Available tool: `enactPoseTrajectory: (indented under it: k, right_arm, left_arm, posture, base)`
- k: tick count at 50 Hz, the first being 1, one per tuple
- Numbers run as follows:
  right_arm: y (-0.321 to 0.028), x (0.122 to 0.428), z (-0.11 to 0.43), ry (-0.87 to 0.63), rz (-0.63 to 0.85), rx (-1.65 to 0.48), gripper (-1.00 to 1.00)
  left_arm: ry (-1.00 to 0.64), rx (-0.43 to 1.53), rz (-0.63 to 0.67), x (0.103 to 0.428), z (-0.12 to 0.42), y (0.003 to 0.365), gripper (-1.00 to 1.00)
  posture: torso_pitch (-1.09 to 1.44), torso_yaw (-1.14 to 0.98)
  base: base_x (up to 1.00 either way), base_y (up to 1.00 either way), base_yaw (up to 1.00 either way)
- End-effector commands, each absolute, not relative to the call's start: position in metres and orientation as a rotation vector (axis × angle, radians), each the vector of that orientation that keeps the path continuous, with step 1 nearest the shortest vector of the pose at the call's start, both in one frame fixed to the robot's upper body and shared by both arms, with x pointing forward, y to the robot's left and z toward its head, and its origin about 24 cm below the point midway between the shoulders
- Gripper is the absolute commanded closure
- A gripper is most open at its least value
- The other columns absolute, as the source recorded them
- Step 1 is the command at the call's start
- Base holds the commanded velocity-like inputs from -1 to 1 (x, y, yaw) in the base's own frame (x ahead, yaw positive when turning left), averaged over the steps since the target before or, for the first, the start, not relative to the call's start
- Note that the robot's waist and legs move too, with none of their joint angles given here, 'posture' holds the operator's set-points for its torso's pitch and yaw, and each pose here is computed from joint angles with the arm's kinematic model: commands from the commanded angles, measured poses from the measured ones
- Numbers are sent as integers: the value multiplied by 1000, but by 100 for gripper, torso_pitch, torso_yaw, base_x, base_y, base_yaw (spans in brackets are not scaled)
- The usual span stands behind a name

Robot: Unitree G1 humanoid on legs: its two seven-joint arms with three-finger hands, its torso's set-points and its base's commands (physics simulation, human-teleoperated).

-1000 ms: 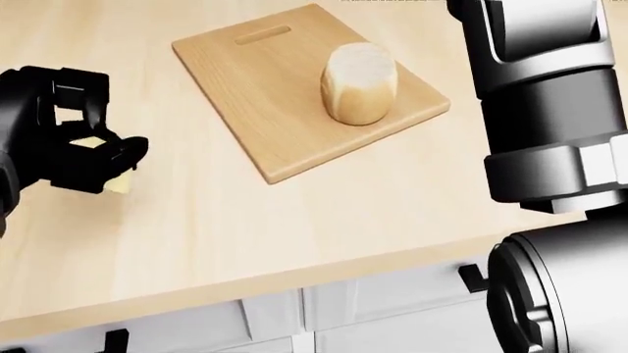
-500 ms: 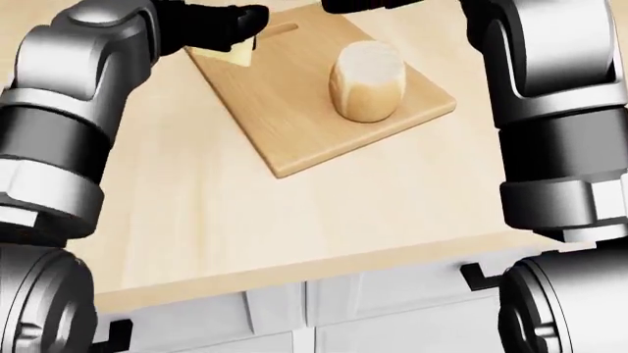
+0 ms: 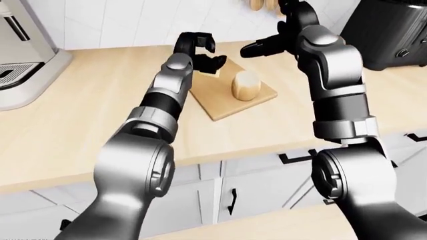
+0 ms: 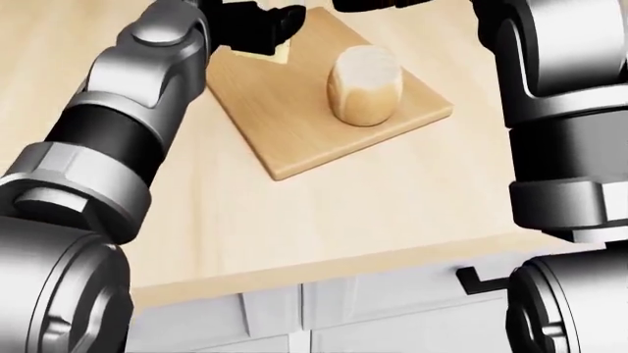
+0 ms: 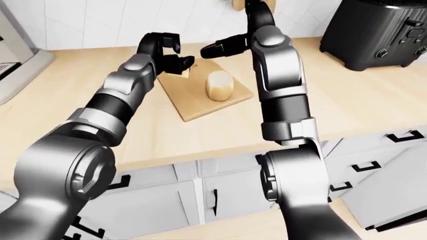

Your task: Place the bread and cheese on the cutting board.

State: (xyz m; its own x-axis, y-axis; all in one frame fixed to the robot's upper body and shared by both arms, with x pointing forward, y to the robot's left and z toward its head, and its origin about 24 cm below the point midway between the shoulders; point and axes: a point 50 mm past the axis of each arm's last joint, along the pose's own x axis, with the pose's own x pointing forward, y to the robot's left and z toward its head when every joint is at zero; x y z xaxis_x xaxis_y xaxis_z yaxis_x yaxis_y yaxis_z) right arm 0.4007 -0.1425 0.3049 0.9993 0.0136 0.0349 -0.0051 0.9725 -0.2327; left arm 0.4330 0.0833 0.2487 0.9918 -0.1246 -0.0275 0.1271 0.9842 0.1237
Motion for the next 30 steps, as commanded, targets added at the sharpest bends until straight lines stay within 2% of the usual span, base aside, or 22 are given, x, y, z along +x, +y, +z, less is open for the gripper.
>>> enactPoseTrajectory:
  k: [1, 25, 27, 30]
  right_arm:
    - [-143, 393, 330, -140, -3, -235, -100]
    - [-141, 395, 318, -126, 0, -232, -100]
    - [-141, 394, 319, -127, 0, -231, -100]
    - [-141, 394, 320, -127, 0, -231, -100]
  left_arm:
    - [-145, 114, -107, 431, 286, 83, 100]
    - [-197, 84, -169, 429, 274, 68, 100]
    - [-197, 83, -170, 429, 272, 69, 77]
    - [-200, 81, -174, 428, 271, 67, 67]
  posture:
    - [0, 0]
    - [0, 0]
    - [0, 0]
    - [0, 0]
  base:
    - [0, 0, 0]
    - [0, 0, 0]
    - [0, 0, 0]
    - [0, 0, 0]
